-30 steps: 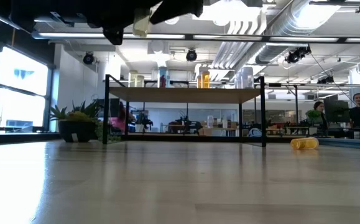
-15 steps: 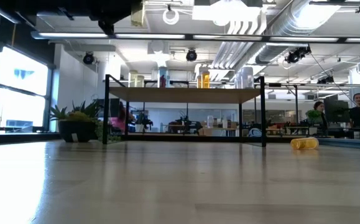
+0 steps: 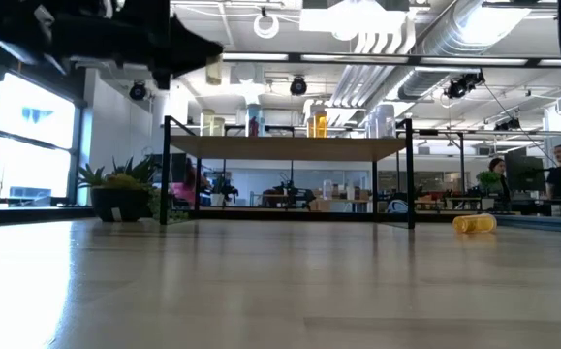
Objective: Pick and place medicine bottles onto shelf by color
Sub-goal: Put the yellow pill bottle on the shelf aligned with the other yellow pill bottles
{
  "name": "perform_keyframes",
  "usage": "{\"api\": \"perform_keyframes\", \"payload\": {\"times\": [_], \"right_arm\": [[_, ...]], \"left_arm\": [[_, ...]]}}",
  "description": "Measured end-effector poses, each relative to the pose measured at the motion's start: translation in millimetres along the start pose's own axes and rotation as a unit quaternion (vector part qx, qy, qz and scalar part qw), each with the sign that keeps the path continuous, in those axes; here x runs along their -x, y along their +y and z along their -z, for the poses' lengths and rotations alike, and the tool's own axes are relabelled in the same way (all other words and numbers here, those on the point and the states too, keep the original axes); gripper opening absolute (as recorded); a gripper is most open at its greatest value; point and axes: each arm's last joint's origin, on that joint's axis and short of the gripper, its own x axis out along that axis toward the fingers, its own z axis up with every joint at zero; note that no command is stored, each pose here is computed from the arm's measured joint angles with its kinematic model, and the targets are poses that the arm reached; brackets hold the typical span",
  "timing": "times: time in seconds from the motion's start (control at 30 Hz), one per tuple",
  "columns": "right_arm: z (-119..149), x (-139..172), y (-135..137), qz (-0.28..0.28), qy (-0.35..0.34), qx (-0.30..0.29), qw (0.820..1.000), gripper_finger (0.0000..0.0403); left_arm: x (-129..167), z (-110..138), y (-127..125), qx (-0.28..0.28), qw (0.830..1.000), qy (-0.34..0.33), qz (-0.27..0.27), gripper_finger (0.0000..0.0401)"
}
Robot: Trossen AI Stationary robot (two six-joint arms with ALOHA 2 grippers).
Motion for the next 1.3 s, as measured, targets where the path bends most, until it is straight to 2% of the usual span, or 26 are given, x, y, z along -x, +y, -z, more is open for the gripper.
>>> {"api": "perform_keyframes", "payload": {"times": [0.13,0.23,0.33,0.57,0.73,1.1,1.3], "right_arm": [[-8,16,-6,0.000,-0.017,-0.008,1.000,0.0200],[-8,20,-8,0.002,-0.025,-0.010,1.000,0.0200],[-7,21,-9,0.014,-0.022,-0.008,1.000,0.0200],[-7,21,-10,0.035,-0.023,-0.007,0.999,0.0200],[-7,20,-12,0.041,-0.023,0.000,0.999,0.0200],[-7,20,-15,0.044,-0.020,-0.001,0.999,0.0200],[-7,20,-15,0.044,-0.020,-0.001,0.999,0.0200]], "left_arm": [[12,18,13,0.015,0.999,-0.025,-0.027,0.0097],[17,27,20,0.017,0.999,-0.015,-0.044,0.0097],[17,32,24,0.009,0.998,0.006,-0.060,0.0097],[17,32,31,0.012,0.993,0.006,-0.118,0.0097],[13,42,33,0.024,0.989,0.030,-0.144,0.0097],[2,49,31,0.015,0.988,0.010,-0.154,0.0097],[0,48,23,0.006,0.985,0.013,-0.173,0.0097]]}}
